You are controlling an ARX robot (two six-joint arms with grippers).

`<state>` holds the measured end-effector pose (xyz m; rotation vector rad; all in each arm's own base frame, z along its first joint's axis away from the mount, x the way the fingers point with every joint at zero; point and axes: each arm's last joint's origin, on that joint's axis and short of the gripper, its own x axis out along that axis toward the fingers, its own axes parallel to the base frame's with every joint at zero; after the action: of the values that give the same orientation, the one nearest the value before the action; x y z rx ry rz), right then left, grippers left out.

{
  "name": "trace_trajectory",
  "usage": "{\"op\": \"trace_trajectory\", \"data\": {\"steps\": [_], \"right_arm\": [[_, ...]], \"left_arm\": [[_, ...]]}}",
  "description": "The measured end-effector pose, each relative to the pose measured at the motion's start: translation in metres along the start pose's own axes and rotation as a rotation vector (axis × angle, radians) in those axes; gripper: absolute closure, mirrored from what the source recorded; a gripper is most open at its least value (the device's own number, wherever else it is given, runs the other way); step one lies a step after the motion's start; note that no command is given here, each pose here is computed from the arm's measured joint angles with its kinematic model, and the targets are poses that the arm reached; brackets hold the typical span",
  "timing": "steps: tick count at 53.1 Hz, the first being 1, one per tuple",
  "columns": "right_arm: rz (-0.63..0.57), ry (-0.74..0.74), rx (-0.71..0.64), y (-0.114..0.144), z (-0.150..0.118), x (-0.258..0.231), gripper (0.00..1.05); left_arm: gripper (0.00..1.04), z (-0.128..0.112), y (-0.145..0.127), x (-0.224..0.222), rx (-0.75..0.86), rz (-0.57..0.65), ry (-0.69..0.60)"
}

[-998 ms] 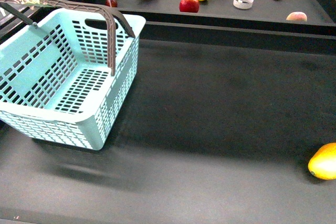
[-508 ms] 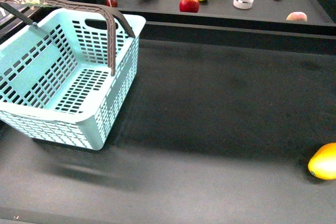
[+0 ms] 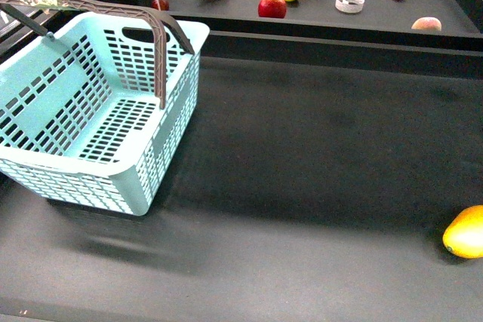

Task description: Pick mango with right arm and hold basket with left

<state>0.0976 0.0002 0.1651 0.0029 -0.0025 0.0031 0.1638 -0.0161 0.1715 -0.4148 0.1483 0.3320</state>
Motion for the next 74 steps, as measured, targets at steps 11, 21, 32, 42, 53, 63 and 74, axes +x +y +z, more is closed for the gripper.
{"op": "trace_trajectory", "data": {"steps": [11, 21, 32, 42, 53, 63, 74], "right_arm": [[0.000, 0.000, 0.000, 0.000, 0.000, 0.000, 0.08], [0.000, 0.000, 0.000, 0.000, 0.000, 0.000, 0.08], [0.000, 0.000, 0.000, 0.000, 0.000, 0.000, 0.08], [0.000, 0.000, 0.000, 0.000, 0.000, 0.000, 0.08], [0.000, 0.000, 0.000, 0.000, 0.000, 0.000, 0.08], [0.000, 0.000, 0.000, 0.000, 0.000, 0.000, 0.08], [0.000, 0.000, 0.000, 0.000, 0.000, 0.000, 0.08]], "left_arm": [[0.06, -0.002, -0.022, 0.062, -0.157, -0.015, 0.102], [0.06, -0.012, -0.040, 0.121, -0.289, -0.014, 0.189], [0.06, -0.016, -0.063, 0.171, -0.376, -0.030, 0.220], [0.06, -0.028, -0.079, 0.213, -0.435, -0.029, 0.246], [0.06, -0.029, -0.083, 0.251, -0.467, -0.015, 0.234], [0.06, -0.024, -0.079, 0.280, -0.490, 0.003, 0.218], [0.06, -0.024, -0.085, 0.305, -0.501, -0.010, 0.214]]}}
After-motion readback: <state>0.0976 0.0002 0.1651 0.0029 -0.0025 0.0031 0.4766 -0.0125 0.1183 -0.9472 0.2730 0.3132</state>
